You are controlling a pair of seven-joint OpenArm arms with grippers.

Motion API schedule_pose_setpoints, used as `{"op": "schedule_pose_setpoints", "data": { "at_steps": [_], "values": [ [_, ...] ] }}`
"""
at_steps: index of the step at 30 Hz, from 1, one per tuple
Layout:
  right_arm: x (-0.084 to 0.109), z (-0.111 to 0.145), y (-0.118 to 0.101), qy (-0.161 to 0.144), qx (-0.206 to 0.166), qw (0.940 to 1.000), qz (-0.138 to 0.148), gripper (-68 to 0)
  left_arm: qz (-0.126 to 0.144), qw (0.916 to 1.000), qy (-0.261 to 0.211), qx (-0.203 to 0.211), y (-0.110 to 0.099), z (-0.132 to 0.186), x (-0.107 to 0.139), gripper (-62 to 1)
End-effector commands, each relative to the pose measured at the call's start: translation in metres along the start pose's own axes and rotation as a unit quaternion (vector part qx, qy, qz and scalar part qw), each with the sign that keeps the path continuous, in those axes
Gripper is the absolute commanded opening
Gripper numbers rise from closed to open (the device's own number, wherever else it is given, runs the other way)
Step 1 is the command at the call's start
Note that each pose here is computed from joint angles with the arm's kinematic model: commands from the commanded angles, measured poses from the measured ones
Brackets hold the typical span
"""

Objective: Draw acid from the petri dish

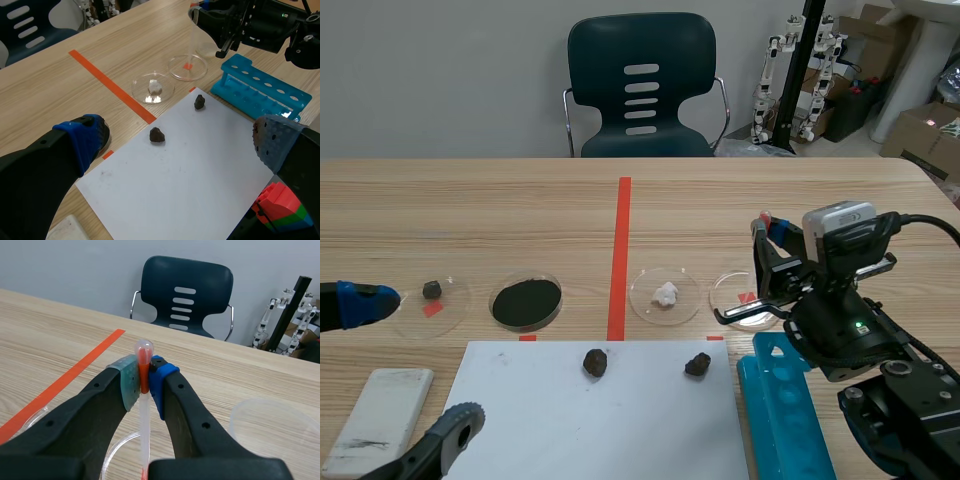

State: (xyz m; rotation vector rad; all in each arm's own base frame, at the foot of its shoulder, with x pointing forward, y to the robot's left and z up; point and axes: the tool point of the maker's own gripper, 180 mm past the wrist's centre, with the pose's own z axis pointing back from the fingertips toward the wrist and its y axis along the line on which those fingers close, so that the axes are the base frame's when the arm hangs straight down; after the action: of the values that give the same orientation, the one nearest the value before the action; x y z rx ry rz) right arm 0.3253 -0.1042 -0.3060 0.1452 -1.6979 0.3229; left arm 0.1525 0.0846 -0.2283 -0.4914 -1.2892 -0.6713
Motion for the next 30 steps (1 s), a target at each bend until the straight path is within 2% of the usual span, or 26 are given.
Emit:
{"op": "schedule_pose_setpoints", "data": {
  "at_steps": [1,30],
  "values": [
    [0.0089,-0.0062,-0.0031,-0.015,-0.003,0.9999,0.000,-60.6,0.003,0.9998,-0.017,0.001,-0.0001,-0.0014,0.0081,1.3],
    [0.0096,-0.0061,-0.0031,-0.017,-0.003,0.9998,0.000,-59.4,0.003,0.9998,-0.017,0.001,-0.0001,-0.0014,0.0081,1.3]
  ]
}}
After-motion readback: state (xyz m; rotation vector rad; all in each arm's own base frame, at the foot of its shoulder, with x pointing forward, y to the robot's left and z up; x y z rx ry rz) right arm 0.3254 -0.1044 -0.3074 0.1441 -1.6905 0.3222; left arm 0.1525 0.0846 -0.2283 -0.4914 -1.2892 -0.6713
